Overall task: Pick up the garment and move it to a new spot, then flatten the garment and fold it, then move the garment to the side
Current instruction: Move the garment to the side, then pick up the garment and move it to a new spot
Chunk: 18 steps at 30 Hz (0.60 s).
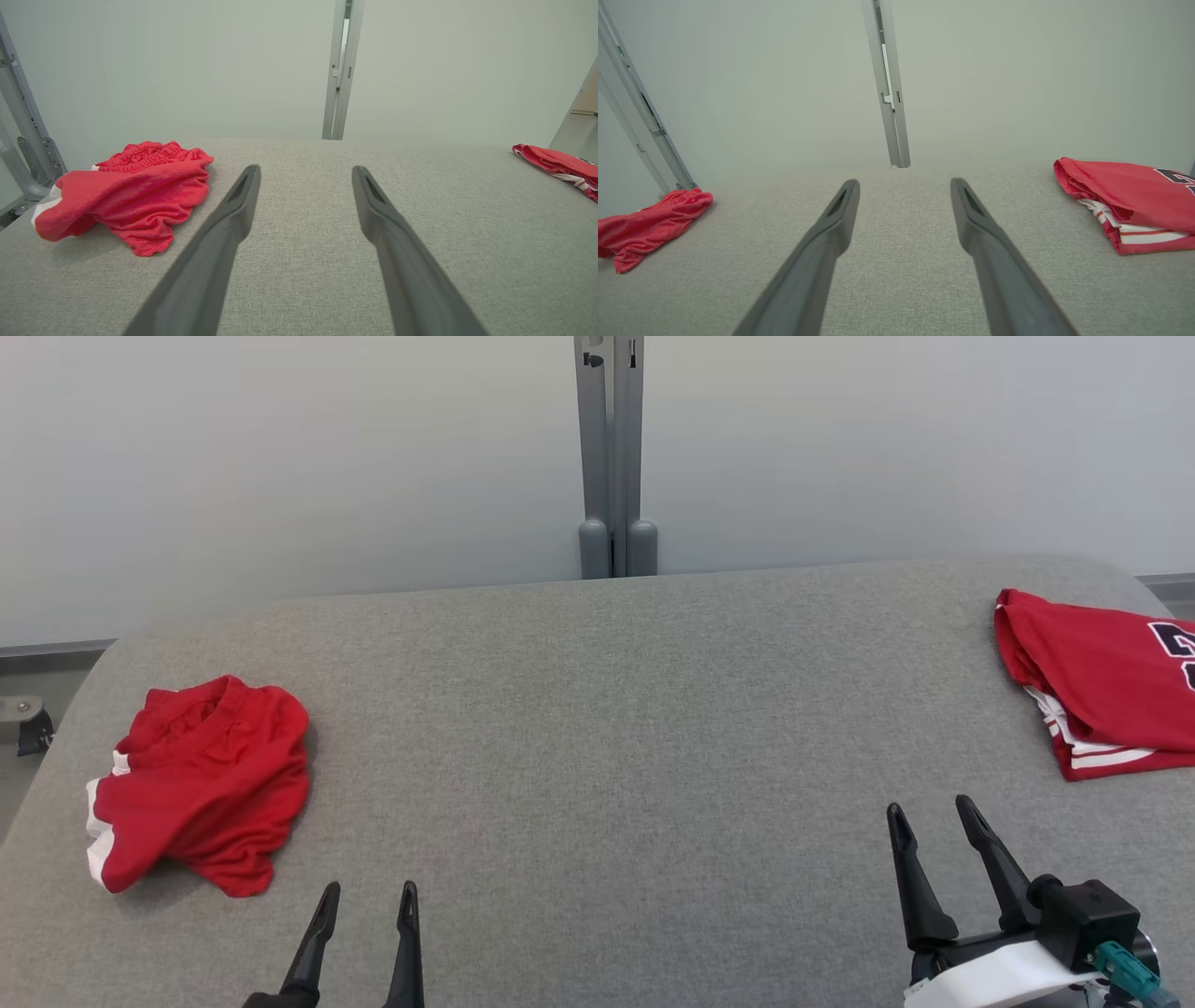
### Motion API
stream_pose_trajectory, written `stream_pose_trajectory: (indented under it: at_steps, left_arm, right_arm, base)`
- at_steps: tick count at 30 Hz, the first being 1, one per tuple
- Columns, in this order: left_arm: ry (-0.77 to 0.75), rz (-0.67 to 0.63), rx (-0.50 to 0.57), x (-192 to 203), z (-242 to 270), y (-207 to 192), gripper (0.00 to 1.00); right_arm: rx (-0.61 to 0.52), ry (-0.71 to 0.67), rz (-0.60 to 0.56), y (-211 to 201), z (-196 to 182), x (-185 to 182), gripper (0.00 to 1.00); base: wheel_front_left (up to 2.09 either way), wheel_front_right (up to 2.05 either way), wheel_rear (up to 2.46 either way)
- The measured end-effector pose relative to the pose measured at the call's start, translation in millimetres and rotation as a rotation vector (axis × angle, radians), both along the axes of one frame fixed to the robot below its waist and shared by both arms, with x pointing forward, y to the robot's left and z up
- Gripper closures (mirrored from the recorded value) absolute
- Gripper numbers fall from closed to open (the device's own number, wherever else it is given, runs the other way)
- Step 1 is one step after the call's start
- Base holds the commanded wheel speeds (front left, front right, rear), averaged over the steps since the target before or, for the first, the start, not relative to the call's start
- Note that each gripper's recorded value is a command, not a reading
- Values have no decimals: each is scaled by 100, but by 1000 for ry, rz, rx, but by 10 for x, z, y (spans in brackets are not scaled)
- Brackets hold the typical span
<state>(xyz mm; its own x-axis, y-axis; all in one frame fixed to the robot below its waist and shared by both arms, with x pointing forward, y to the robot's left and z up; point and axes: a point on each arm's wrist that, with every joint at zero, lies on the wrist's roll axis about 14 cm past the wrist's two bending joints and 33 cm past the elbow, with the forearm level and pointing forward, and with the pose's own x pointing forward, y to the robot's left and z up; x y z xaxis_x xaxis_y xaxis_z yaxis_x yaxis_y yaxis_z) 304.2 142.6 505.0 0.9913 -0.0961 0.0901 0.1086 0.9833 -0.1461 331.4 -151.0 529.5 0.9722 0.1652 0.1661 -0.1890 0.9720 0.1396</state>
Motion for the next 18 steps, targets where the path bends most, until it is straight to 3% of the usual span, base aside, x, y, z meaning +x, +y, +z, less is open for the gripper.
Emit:
stream_pose_trajectory:
  at_steps: [18]
  left_arm:
    - [0, -3, -1, -11, 0, -17, 0]
  right_arm:
    - [-1, 0, 5, 19, 3, 21, 0]
  base:
    - [0, 0, 0]
